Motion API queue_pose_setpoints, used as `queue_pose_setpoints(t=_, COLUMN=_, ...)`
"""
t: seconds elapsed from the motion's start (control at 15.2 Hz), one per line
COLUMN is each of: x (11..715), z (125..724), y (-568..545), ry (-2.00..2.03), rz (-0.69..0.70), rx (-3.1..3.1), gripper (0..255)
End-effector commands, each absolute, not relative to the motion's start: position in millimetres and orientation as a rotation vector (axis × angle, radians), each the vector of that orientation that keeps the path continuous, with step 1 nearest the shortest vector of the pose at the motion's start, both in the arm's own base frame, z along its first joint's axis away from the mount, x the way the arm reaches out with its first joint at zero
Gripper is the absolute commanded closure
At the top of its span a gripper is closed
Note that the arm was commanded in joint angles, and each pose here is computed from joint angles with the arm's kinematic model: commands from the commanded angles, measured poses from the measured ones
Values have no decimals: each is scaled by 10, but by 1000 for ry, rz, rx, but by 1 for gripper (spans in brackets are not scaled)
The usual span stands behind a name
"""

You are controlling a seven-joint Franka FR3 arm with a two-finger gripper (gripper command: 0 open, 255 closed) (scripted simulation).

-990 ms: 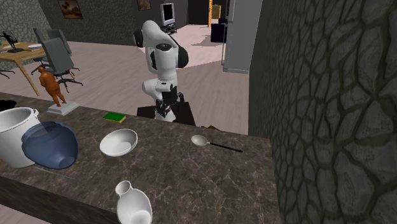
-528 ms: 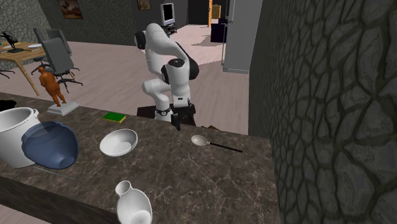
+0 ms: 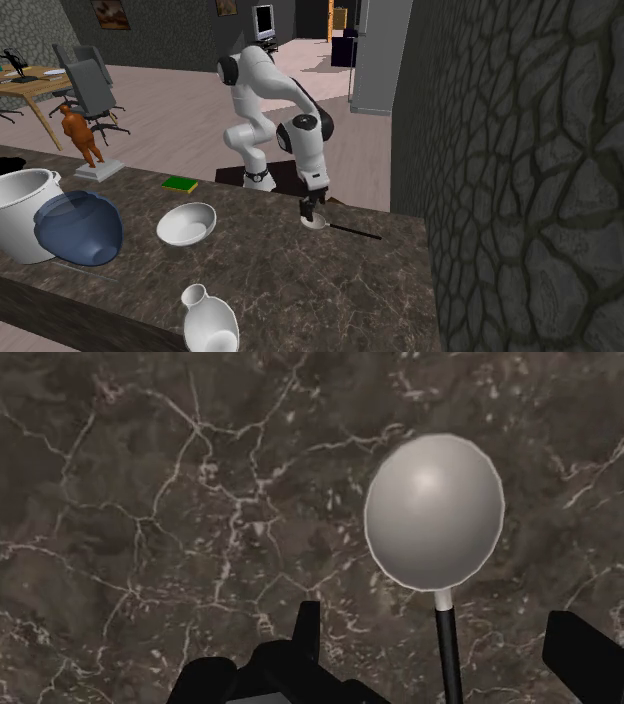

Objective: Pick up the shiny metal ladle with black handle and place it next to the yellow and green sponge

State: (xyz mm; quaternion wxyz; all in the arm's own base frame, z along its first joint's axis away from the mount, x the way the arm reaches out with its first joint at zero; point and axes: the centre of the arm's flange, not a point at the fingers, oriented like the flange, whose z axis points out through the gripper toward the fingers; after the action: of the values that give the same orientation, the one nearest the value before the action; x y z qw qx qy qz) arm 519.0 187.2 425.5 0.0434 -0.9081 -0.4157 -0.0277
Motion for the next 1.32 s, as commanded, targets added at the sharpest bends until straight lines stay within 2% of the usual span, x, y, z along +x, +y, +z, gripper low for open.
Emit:
queue_pose_setpoints(t=0.0, x=5299, z=4101, y=2080, ry=-1346, rz=-80, rx=-2725, gripper=0)
queue_pose_setpoints(t=0.4, x=5453, z=3727, y=2692, ry=-1546, rz=-68, rx=-2572, gripper=0)
queue_pose_setpoints(t=0.86, x=5441, z=3361, y=2745, ry=-1546, rz=-68, rx=-2572, gripper=0)
queue_pose_setpoints(t=1.25, x=5440, z=3331, y=2749, ry=-1546, rz=-68, rx=-2572, gripper=0)
